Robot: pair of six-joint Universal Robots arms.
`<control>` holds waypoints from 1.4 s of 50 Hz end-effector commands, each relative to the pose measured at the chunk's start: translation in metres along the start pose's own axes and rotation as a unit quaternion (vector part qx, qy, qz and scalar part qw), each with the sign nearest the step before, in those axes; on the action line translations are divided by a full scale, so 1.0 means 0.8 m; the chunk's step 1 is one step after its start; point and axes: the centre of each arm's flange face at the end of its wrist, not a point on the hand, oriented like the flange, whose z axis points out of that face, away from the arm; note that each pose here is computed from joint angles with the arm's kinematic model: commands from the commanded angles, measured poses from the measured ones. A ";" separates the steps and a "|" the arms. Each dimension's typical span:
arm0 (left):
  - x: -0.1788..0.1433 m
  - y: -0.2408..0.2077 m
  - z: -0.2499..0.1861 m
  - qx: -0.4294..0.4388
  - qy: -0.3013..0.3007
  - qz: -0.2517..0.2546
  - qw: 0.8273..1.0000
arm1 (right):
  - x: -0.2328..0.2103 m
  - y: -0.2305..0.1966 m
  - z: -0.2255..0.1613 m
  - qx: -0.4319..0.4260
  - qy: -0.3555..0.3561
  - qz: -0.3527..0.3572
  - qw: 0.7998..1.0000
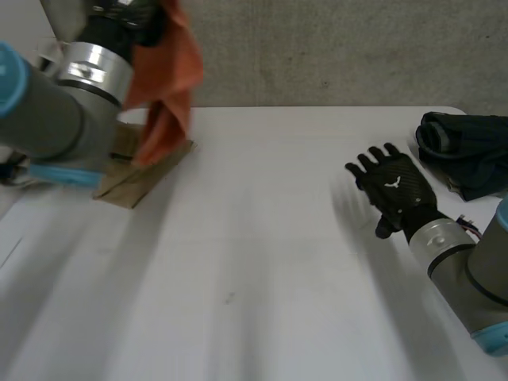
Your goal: Fold the laundry.
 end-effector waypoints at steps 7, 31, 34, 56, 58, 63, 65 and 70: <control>0.191 0.062 -0.106 -0.187 0.168 -0.241 0.937 | 0.046 0.010 0.012 -0.015 0.084 0.028 0.996; 0.143 -0.026 -0.162 -0.258 0.161 -0.120 0.945 | 0.034 0.000 -0.021 -0.177 -0.012 0.227 0.958; 0.141 -0.025 -0.172 -0.275 0.159 -0.124 0.940 | 0.026 0.005 -0.031 -0.208 -0.028 0.238 0.948; 0.241 0.089 -0.166 -0.325 0.199 -0.112 0.918 | -0.038 0.016 -0.012 -0.088 -0.010 0.198 0.976; 0.241 0.092 -0.168 -0.326 0.203 -0.098 0.918 | -0.034 0.013 -0.008 -0.076 0.002 0.194 0.978; 0.222 0.071 -0.160 -0.318 0.178 -0.076 0.928 | 0.002 -0.013 0.002 -0.039 0.041 0.182 0.982; 0.187 0.039 -0.144 -0.300 0.139 -0.069 0.941 | 0.015 -0.034 -0.003 -0.022 0.046 0.169 0.984; 0.119 0.000 -0.133 -0.279 0.084 -0.058 0.955 | 0.090 -0.062 -0.012 -0.035 0.092 0.102 0.990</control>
